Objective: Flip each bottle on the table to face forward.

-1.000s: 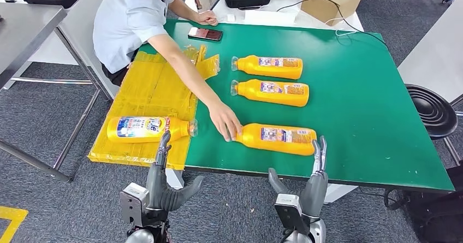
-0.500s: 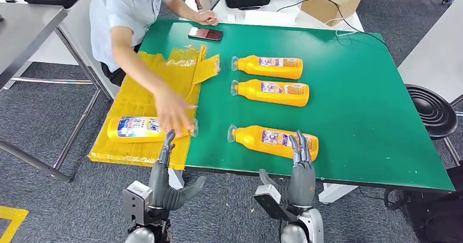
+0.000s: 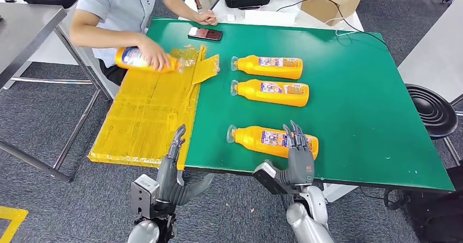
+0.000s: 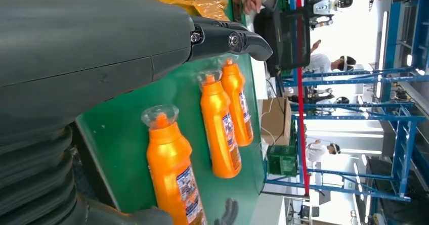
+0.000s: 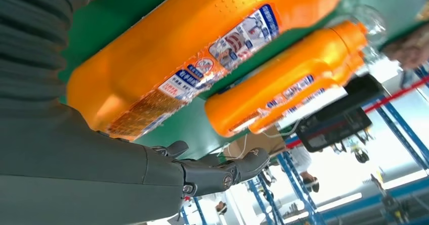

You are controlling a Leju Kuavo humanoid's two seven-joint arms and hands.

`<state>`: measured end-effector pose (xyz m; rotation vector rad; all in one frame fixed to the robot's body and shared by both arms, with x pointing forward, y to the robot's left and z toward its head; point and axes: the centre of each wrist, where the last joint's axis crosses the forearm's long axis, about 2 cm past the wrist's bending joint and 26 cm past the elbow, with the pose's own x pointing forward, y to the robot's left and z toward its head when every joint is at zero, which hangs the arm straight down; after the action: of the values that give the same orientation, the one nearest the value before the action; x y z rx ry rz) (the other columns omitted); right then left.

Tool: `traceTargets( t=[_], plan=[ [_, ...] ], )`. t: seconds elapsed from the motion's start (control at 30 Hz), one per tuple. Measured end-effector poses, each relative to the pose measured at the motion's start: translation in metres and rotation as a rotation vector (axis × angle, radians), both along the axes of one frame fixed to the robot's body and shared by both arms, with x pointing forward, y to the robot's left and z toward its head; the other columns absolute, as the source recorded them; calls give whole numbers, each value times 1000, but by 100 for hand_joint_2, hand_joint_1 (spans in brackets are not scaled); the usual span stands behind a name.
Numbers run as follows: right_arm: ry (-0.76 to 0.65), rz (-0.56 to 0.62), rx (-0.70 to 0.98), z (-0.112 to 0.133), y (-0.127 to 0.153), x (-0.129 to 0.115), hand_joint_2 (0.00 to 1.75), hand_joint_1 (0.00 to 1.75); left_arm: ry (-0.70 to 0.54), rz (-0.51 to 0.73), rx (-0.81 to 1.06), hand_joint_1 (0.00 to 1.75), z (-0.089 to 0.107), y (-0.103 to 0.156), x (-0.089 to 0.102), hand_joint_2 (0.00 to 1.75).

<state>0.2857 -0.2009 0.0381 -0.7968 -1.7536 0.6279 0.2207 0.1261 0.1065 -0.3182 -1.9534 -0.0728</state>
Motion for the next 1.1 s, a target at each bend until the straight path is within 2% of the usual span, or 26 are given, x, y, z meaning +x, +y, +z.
traceTargets(
  t=[0.37, 0.63, 0.83, 1.1],
  plan=[
    [51, -8, -141, 2, -3, 14, 175, 0, 2, -14, 4, 0, 2, -3, 5, 175],
    [117, -104, -301, 5, -5, 22, 175, 0, 33, -31, 29, 0, 2, -4, 5, 175],
    [163, -154, -336, 3, -4, 23, 175, 0, 52, -52, 40, 0, 2, -4, 3, 175],
    [246, -180, -413, 6, 6, 17, 175, 0, 75, -60, 46, 0, 6, -3, -7, 175]
  ],
)
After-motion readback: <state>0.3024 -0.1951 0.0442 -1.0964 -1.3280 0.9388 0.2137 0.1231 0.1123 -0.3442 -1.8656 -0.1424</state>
